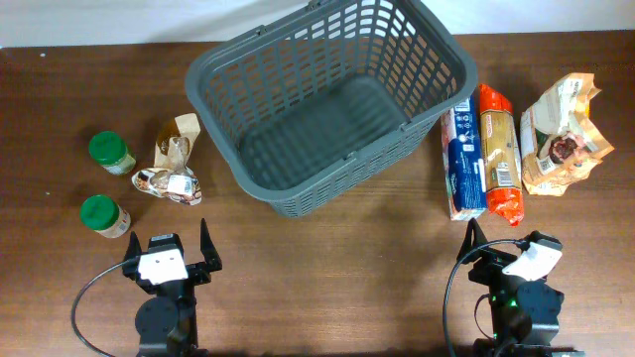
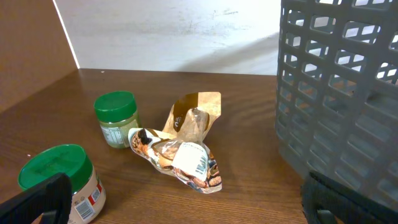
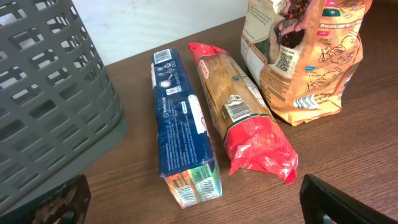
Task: Pack container
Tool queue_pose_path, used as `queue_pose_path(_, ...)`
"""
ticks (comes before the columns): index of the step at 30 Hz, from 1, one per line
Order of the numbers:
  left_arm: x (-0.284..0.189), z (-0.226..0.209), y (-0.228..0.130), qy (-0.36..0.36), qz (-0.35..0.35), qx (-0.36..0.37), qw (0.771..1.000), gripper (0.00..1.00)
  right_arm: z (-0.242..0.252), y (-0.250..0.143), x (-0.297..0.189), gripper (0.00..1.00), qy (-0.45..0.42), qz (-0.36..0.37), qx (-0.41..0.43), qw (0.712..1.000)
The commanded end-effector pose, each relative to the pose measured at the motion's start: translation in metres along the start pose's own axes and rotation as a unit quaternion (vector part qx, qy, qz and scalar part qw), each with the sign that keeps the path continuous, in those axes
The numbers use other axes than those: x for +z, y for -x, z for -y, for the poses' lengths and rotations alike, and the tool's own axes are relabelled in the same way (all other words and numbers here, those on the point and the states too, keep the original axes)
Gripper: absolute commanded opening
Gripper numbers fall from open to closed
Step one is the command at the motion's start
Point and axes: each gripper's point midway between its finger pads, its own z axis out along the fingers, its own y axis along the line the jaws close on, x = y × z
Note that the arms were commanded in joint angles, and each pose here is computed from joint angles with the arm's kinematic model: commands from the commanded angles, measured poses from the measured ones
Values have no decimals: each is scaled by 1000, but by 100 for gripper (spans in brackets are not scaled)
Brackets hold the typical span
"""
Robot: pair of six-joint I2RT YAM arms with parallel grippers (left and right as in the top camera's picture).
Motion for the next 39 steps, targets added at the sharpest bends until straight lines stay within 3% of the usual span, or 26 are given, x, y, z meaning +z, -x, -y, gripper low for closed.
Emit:
queue_pose_path(1,0,2,-1,-6,2,4,1000,99,1,-1,0,99,-4,2,-2,1000)
queue_pose_path(18,0,3,-1,-8,2,4,1000,99,1,-1,0,99,-4,2,-2,1000)
queue_pose_path(23,-2,25,4,-73,13,2,997,99,-10,-4,0,99,30,-7,4,1000)
queue_pose_path(27,-20,64,49,-193,91,-8,977,99,-43,2,-10,99,118,-16,3,993)
queue_pose_path(30,-37,62,87,-199,102,-29,974,99,-55,30,-25,99,138,1,2,990)
queue_pose_path(36,-54,50,163,-173,38,-18,984,99,-80,131,-59,99,136,10,-1,991)
queue_pose_path(39,-50,52,205,-173,-6,1,985,99,-90,178,-65,99,118,-20,-32,992)
